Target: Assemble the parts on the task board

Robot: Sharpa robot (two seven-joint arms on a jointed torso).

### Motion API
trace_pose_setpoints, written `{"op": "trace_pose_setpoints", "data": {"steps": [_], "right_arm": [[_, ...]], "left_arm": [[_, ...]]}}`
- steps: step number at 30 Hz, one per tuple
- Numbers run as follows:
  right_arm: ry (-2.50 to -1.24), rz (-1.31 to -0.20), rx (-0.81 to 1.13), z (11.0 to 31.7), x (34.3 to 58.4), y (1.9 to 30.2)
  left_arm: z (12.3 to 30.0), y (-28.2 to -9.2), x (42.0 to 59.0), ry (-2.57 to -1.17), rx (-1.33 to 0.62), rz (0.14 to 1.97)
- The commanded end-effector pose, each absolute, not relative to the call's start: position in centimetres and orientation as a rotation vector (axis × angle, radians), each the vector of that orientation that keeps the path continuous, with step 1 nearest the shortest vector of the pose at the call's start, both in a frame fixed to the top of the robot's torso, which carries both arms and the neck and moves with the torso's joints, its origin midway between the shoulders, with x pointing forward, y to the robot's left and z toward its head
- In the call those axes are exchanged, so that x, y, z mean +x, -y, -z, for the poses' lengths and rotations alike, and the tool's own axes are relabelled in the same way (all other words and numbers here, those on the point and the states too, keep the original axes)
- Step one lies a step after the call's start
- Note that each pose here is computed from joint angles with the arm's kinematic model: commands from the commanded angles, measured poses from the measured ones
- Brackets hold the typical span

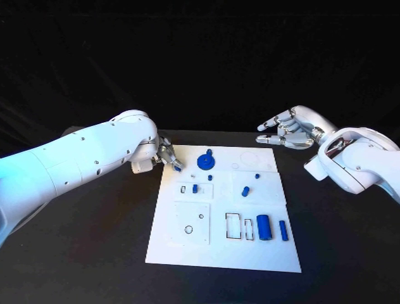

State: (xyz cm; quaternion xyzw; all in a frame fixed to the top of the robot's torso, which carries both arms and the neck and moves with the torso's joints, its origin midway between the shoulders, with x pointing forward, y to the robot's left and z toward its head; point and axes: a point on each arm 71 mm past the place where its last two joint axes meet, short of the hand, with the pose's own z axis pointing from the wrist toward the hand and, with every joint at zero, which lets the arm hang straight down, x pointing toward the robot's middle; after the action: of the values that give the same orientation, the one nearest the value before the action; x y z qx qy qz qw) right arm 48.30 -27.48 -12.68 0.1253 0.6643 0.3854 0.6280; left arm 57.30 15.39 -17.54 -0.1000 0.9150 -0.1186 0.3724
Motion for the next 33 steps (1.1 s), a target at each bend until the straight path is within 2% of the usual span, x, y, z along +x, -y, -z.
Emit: {"op": "trace_pose_setpoints", "data": {"steps": [1,10,21,33], "right_arm": [[-1.537,-0.889,0.279,12.8,48.3,27.4],[-1.539,-0.886,0.281,12.8,48.3,27.5],[-1.541,-0.885,0.282,12.9,48.3,27.6],[-1.542,-0.887,0.281,12.9,48.3,27.5]], "left_arm": [[17.1,-15.3,56.7,-2.302,-0.317,0.358],[17.1,-15.2,54.3,-2.222,-0.269,0.388],[18.4,-14.3,51.8,-2.201,-0.188,0.382],[19.5,-14.0,51.0,-2.244,-0.079,0.311]]}}
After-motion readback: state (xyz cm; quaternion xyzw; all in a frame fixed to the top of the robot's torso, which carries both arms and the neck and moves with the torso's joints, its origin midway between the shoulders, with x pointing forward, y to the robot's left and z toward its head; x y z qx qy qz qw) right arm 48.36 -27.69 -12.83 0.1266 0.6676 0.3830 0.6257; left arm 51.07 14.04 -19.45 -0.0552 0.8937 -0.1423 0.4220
